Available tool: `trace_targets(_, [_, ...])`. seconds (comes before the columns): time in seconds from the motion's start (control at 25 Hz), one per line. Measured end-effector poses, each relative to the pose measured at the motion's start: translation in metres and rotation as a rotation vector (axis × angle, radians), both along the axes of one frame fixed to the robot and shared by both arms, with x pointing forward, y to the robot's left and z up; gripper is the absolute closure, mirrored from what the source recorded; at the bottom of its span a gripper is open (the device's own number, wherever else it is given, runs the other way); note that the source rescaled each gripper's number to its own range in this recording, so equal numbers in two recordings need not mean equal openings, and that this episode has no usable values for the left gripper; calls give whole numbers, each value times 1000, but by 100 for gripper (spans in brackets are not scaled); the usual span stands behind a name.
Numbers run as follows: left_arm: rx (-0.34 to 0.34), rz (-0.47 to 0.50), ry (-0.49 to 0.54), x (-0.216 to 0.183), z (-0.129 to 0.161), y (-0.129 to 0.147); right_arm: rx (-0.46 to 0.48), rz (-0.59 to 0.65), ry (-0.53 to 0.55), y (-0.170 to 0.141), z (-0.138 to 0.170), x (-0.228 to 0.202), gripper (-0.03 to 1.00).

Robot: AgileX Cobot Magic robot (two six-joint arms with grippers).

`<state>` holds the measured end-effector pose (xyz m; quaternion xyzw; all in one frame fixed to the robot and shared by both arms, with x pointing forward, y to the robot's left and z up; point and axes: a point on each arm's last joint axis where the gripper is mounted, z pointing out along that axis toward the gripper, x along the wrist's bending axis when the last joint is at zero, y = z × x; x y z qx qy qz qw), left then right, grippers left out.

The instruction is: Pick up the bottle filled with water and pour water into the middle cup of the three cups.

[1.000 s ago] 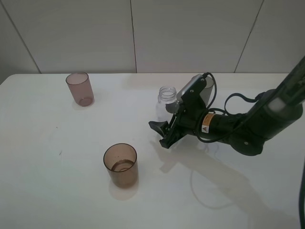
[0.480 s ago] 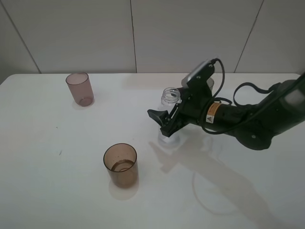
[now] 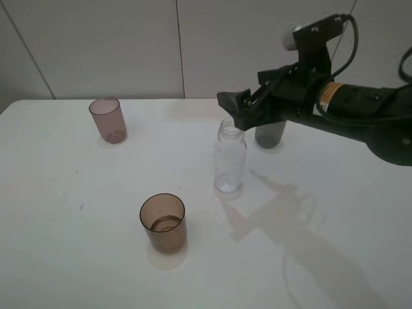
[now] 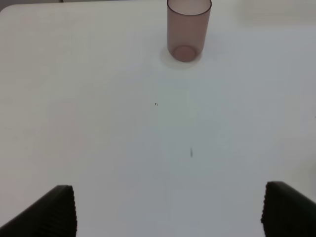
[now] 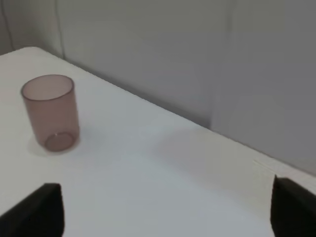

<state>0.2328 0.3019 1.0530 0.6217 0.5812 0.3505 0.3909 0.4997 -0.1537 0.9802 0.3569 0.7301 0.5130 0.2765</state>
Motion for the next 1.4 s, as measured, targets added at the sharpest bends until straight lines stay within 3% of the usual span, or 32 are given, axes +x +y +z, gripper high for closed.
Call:
trace_targets(0.24, [0,0,0,0,0,0,151,-380,253,-53,28,-10,-1])
trace_targets(0.44, [0,0,0,0,0,0,153,-566,388,-102,48,-34,-1])
trace_targets(0.6, [0,0,0,0,0,0,98,-627,356,-126,72,-64,-1])
trace_targets(0.84, [0,0,0,0,0,0,29,-644,198,-139,109,-127,-1])
trace_targets(1.04, [0,0,0,0,0,0,-37,-623,144,-144,117,-173,-1])
trace_targets(1.4, [0,0,0,0,0,0,-1,-612,64,-147,120,-223,-1])
